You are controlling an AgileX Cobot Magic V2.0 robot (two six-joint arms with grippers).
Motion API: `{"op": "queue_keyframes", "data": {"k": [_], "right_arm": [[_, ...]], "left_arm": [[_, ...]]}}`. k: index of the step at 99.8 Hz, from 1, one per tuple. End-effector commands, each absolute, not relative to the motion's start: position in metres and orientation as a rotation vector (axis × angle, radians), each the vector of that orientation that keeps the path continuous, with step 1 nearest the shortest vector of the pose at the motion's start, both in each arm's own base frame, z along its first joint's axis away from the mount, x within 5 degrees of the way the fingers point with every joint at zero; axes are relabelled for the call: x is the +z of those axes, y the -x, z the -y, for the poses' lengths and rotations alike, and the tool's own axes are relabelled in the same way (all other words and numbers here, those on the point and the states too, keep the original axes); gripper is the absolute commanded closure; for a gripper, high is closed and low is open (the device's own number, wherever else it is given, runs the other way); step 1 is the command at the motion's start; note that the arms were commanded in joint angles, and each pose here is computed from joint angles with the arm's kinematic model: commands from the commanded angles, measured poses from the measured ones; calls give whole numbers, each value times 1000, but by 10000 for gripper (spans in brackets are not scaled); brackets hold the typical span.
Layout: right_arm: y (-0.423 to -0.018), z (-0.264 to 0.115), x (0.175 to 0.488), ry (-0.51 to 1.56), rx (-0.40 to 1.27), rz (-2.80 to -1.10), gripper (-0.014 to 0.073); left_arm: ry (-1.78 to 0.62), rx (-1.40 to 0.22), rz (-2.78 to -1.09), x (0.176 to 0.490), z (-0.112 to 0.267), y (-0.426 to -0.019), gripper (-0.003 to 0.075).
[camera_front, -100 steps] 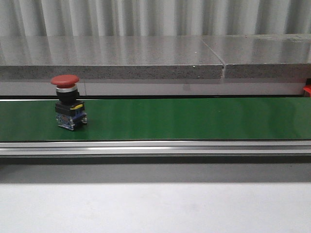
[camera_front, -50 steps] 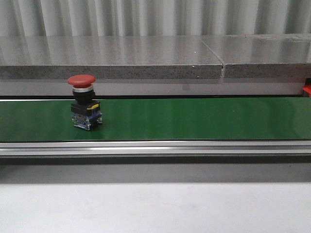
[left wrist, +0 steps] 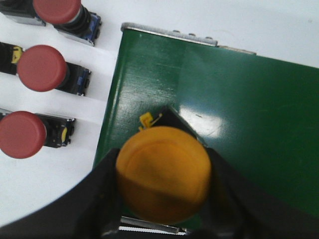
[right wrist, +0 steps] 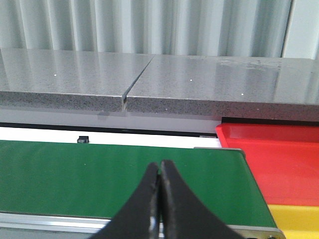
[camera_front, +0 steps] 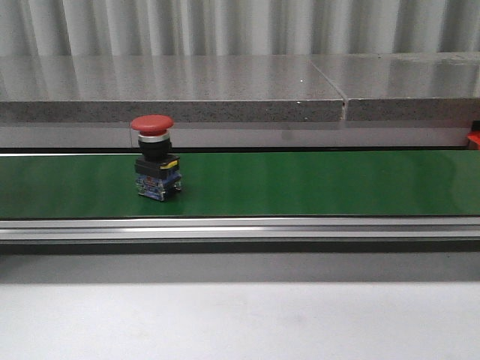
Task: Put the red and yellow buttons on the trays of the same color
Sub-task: 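Carry the yellow button onto the belt and open the left gripper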
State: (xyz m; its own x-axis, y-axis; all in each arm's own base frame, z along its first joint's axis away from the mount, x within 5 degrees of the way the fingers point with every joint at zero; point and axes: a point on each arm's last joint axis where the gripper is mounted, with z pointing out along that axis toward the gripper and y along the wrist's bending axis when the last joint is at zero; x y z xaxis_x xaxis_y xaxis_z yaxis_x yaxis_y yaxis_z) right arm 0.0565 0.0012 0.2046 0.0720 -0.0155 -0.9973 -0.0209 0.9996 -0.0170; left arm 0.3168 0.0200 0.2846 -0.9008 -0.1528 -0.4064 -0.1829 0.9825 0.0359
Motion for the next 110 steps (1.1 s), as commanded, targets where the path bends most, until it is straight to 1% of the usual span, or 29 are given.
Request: {"op": "queue_keyframes", "data": {"k": [1,17,22,26,31,34,36,41,43,46,48,50,51,55,65,79,93,97,110], "right_arm": [[-54,-1,217,31,-8,-1401,676],[-54,-1,217,31,-8,-1401,676],[-54,-1,217,31,-8,-1401,676],[-54,-1,217,31,-8,-1401,676],[-54,-1,217,31,-8,-1401,676],[-54,-1,217,31,-8,-1401,676],[-54,-1,217,31,-8,-1401,676],[-54,-1,217,31,-8,-1401,676],[-54,-1,217,31,-8,-1401,676],[-54,-1,217,31,-8,-1401,676],[-54,-1,217,31,-8,-1401,676],[-54,-1,217,31,-8,-1401,676],[-54,-1,217,31,-8,-1401,676],[-54,-1,217,31,-8,-1401,676],[-54,-1,217,31,-8,-1401,676],[-54,-1,217,31,-8,-1401,676],[-54,-1,217,31,-8,-1401,676],[-54,-1,217,31,-8,-1401,676],[-54,-1,217,31,-8,-1401,676]], "left_arm": [[227,89,-2663,298,-17,-320,713],[229,93,-2706,289,-17,-323,704],[226,93,-2706,289,-17,-323,676],[212,95,-2708,289,-17,-323,630],[195,86,-2710,289,-16,-323,547],[180,80,-2712,288,-16,-323,470],[170,77,-2713,288,-16,-323,436],[154,63,-2716,288,-14,-323,290],[153,60,-2716,288,-14,-323,254],[152,57,-2716,288,-14,-323,175],[149,58,-2715,288,-14,-324,136],[145,58,-2715,288,-14,-324,114],[141,59,-2711,289,-14,-323,87],[129,61,-2712,289,-14,-323,59],[109,60,-2698,292,-11,-322,52],[72,46,-2610,312,-3,-315,52],[2,11,-2443,345,14,-300,52],[-21,-2,-2374,358,18,-292,52],[-78,-46,-2205,384,31,-267,52]]}}
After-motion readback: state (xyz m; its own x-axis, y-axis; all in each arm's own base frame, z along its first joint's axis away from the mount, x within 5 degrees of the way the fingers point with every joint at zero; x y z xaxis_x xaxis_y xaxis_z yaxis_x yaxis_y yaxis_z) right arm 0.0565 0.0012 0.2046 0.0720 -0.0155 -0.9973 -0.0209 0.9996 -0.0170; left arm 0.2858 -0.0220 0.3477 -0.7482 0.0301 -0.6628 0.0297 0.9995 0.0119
